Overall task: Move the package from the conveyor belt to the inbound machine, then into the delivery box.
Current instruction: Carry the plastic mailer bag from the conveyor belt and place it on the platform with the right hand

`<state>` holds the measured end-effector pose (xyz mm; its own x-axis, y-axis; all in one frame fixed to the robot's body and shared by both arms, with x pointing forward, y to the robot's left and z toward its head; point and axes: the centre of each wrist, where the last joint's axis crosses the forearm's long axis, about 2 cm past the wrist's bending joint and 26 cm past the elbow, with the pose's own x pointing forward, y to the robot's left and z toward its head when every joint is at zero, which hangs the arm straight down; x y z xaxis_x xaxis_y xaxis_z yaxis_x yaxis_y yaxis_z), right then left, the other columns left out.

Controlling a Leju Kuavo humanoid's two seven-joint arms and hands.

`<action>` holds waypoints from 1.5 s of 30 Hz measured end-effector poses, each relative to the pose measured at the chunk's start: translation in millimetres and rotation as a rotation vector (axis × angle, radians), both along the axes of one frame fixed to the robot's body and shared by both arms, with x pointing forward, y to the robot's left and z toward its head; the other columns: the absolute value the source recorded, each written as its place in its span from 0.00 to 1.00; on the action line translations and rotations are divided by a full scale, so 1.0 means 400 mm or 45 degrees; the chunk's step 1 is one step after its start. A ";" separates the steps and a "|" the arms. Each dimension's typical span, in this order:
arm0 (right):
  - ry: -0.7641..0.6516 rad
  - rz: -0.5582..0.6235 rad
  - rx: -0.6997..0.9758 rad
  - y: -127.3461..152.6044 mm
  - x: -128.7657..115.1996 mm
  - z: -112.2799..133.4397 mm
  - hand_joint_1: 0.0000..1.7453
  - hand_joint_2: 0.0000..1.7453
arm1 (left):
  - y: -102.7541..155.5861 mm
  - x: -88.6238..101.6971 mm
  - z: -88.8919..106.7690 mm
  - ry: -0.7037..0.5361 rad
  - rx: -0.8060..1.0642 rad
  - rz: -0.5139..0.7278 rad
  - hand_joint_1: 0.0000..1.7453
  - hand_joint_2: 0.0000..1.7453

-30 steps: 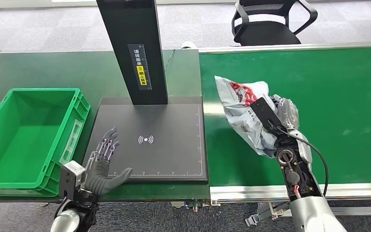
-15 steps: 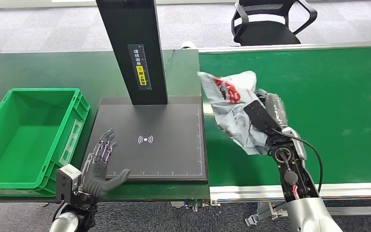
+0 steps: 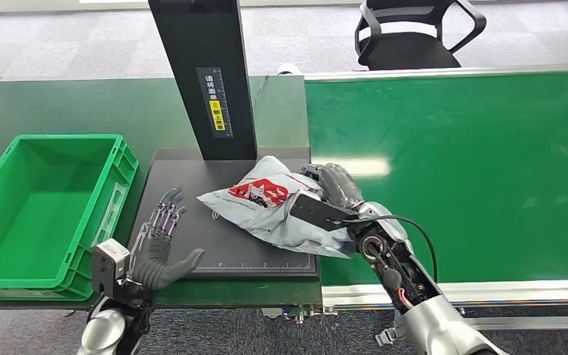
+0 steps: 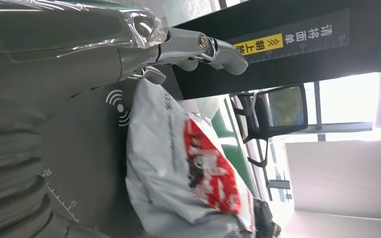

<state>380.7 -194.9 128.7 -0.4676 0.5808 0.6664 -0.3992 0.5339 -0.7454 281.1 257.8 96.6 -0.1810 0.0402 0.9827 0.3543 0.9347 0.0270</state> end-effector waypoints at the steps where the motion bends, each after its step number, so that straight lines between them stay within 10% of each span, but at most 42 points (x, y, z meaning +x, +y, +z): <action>1: 0.004 0.018 -0.011 0.009 0.002 -0.001 1.00 1.00 | 0.000 0.004 0.000 0.001 -0.002 -0.002 0.00 1.00; 19: 0.158 0.098 -0.335 0.083 0.028 -0.021 0.96 1.00 | 0.004 0.031 0.001 0.013 0.007 -0.018 0.00 1.00; 23: 0.186 0.134 -0.348 0.092 0.019 -0.038 0.00 1.00 | -0.001 0.042 0.005 0.010 0.014 -0.032 0.00 1.00; 45: -0.373 -0.025 0.331 0.034 0.006 0.006 0.00 1.00 | 0.001 0.050 -0.016 0.017 -0.001 -0.067 0.00 1.00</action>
